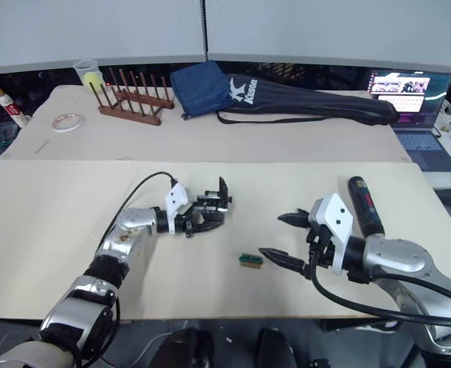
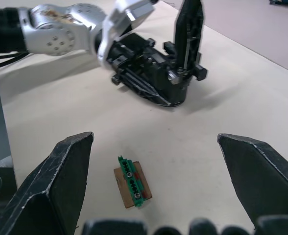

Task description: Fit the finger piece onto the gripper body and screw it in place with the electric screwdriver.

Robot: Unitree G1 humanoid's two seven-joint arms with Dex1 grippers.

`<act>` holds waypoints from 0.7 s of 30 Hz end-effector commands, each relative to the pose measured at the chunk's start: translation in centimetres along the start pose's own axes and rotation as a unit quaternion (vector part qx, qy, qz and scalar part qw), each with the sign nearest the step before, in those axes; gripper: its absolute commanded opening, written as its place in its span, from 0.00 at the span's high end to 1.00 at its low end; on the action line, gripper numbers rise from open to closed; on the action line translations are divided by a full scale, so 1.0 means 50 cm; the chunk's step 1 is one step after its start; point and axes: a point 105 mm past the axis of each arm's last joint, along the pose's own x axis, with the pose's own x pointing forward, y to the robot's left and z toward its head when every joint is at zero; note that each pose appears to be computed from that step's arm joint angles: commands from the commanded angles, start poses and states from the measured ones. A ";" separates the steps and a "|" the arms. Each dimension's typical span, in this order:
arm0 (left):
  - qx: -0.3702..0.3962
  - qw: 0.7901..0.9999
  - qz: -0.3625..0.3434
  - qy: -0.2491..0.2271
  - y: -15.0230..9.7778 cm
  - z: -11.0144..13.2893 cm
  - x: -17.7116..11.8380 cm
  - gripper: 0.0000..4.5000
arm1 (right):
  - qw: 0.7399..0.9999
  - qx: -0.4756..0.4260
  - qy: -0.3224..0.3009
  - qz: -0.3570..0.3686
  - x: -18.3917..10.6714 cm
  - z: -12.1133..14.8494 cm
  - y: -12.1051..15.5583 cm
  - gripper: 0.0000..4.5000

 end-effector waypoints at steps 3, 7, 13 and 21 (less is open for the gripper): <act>0.019 0.987 0.152 -0.039 0.027 0.080 -0.025 0.48 | 1.000 -0.018 -0.023 0.007 0.002 0.022 0.007 0.00; 0.019 0.956 0.292 -0.030 0.047 0.110 -0.029 0.48 | 1.000 -0.014 -0.026 0.010 0.004 0.019 0.008 0.00; -0.066 0.908 0.414 -0.012 0.062 0.111 -0.016 0.48 | 0.999 -0.008 -0.029 0.023 0.015 0.015 0.015 0.00; -0.082 0.889 0.450 -0.004 0.037 0.098 0.011 0.48 | 1.000 -0.012 -0.025 0.011 0.016 0.011 0.003 0.00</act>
